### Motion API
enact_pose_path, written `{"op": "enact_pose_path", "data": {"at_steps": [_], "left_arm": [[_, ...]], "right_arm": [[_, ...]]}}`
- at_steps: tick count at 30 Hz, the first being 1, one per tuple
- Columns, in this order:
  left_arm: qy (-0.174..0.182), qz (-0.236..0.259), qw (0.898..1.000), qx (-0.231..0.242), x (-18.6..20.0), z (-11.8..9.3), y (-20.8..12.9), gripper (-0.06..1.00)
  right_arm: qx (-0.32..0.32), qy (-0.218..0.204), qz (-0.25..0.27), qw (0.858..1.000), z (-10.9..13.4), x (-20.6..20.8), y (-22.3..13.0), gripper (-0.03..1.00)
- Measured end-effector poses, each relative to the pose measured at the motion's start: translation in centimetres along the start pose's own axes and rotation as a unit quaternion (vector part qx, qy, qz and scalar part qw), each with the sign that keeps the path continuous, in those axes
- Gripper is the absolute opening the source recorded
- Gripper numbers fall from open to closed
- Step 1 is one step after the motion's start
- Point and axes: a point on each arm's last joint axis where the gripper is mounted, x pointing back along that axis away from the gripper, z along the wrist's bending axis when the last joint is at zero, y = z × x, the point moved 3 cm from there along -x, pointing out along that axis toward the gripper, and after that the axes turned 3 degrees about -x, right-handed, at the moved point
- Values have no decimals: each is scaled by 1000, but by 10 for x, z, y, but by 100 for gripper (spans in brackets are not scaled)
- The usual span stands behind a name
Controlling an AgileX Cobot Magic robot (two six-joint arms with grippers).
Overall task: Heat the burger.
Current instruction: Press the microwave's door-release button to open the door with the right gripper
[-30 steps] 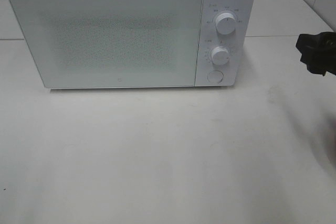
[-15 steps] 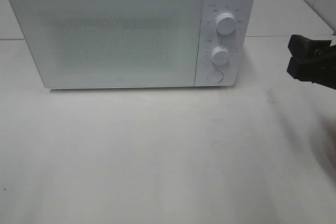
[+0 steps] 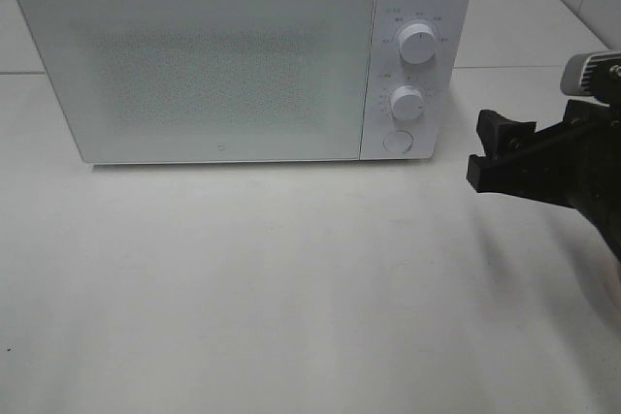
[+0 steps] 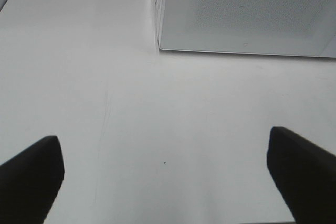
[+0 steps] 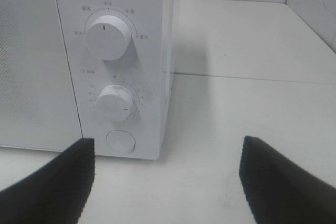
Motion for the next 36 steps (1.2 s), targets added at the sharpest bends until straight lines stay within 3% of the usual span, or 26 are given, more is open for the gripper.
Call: {"op": "enact_pose_path", "data": {"at_steps": [13, 22, 29, 31, 34, 36], "left_arm": [[0, 0, 1000, 0, 0, 0, 0, 97], [0, 0, 1000, 0, 0, 0, 0, 97], [0, 0, 1000, 0, 0, 0, 0, 97], [0, 0, 1000, 0, 0, 0, 0, 97], [0, 0, 1000, 0, 0, 0, 0, 97], [0, 0, 1000, 0, 0, 0, 0, 97]], "right_arm": [[15, -4, 23, 1000, 25, 1, -32, 75], [3, 0, 39, 999, 29, 1, -43, 75], [-57, -2, 39, 998, 29, 1, -43, 75], [-133, -5, 39, 990, 29, 1, -43, 74], [-153, -6, 38, 987, 29, 1, -43, 74], [-215, -8, 38, 976, 29, 1, -43, 73]]}}
